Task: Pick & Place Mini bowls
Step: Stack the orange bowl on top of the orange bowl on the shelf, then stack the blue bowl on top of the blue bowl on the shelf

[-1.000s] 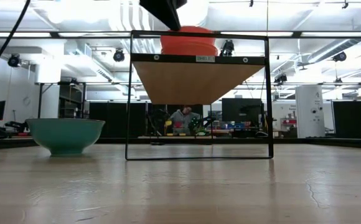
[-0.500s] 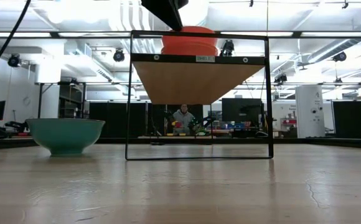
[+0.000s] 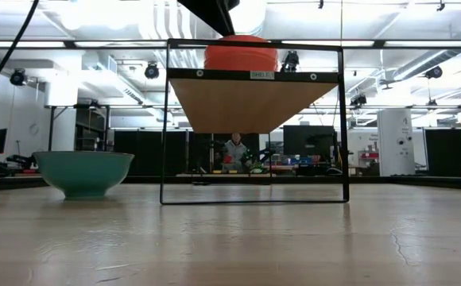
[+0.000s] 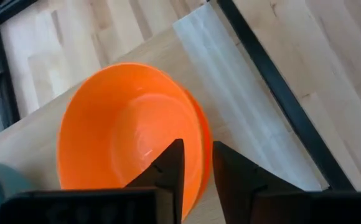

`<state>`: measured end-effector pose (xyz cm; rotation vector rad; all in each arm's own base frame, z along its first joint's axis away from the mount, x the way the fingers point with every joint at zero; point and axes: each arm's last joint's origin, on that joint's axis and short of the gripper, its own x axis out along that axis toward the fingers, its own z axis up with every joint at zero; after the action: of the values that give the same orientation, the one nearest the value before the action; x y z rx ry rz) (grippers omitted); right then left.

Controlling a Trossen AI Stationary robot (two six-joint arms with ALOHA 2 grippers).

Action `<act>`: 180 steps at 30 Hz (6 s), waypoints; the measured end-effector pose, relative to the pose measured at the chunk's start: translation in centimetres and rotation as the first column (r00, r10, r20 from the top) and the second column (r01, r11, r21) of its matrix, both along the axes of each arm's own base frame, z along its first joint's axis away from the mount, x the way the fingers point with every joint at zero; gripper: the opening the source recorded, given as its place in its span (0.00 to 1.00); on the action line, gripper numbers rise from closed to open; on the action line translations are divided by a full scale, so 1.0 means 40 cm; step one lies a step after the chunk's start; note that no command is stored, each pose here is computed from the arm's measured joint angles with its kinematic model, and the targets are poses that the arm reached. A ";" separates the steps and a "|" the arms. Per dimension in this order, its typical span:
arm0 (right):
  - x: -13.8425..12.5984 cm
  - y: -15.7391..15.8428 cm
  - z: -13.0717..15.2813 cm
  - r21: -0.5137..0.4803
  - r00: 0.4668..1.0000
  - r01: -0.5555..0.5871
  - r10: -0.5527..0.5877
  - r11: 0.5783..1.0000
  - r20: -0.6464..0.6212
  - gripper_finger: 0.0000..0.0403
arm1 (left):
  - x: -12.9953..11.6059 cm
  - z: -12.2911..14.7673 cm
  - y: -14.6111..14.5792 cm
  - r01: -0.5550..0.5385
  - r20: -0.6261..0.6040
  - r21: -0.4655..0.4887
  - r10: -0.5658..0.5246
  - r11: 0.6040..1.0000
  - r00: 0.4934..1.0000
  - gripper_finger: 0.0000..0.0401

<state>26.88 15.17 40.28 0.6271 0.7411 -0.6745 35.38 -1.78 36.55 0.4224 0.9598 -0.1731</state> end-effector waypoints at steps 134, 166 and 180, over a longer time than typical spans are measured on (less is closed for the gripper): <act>-0.101 -0.102 0.109 -0.230 0.966 -0.257 0.259 0.939 -0.023 0.02 | -0.382 -0.354 0.174 -0.822 -0.565 -0.316 0.602 0.473 0.564 0.00; -0.111 -0.108 0.118 -0.300 0.948 -0.314 0.312 0.901 -0.056 0.02 | -0.336 0.129 0.339 -0.745 -0.444 -0.667 0.798 0.009 0.408 0.00; -0.109 -0.107 0.117 -0.296 0.950 -0.310 0.308 0.904 -0.053 0.02 | -0.210 0.131 0.510 -0.717 -0.445 -0.692 0.835 -0.090 0.324 0.00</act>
<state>22.51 10.90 44.97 0.2186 0.7054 -0.4808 27.00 18.63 41.78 -1.1375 0.7224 0.5360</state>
